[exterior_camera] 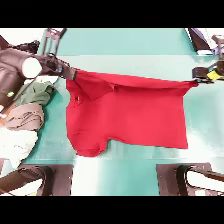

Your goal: Fold the shirts.

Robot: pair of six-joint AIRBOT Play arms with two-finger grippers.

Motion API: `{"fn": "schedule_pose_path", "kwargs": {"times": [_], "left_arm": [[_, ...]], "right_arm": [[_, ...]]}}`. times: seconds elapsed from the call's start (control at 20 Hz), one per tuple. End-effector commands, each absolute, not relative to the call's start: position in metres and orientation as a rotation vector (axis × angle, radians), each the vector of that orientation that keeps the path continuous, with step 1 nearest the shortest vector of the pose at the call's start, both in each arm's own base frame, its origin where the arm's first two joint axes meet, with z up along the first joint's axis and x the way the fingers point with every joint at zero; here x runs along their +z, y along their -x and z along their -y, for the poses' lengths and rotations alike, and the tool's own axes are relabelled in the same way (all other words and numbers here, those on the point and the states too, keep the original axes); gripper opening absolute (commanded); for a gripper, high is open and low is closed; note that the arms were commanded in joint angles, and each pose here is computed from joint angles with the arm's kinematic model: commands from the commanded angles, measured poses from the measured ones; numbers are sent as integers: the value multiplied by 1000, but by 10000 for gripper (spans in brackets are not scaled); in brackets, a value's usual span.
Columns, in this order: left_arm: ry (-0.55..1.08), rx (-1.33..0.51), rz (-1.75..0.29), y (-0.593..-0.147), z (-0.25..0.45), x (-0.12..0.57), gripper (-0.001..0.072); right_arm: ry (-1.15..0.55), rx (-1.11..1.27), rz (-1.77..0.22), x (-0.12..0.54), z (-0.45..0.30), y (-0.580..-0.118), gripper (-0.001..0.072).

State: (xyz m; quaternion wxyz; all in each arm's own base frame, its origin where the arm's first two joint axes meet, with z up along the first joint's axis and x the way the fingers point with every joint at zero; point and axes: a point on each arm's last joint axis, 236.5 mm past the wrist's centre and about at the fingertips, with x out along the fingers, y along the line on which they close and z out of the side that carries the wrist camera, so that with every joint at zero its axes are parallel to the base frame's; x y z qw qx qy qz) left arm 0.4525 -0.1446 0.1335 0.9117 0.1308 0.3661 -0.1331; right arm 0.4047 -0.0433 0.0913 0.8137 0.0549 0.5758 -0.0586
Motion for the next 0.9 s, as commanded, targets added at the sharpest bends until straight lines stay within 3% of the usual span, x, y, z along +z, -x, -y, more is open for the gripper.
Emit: {"fn": "schedule_pose_path", "kwargs": {"times": [0.0, 0.2, 0.45, 0.85], "left_arm": [[-239, -217, -722, -493, 128, 105, 24], [-56, -77, -703, -516, 66, 106, 24], [-72, -102, -724, -516, 53, 100, 24], [-117, -263, -1185, -428, 71, -6, 24]], "right_arm": [[-116, -119, -1126, 66, 42, -446, 13], [-123, -135, -1004, 74, 53, -475, 13], [-128, -134, -1009, 63, 52, -475, 12], [-118, -110, -1227, -13, 32, -425, 12]]}}
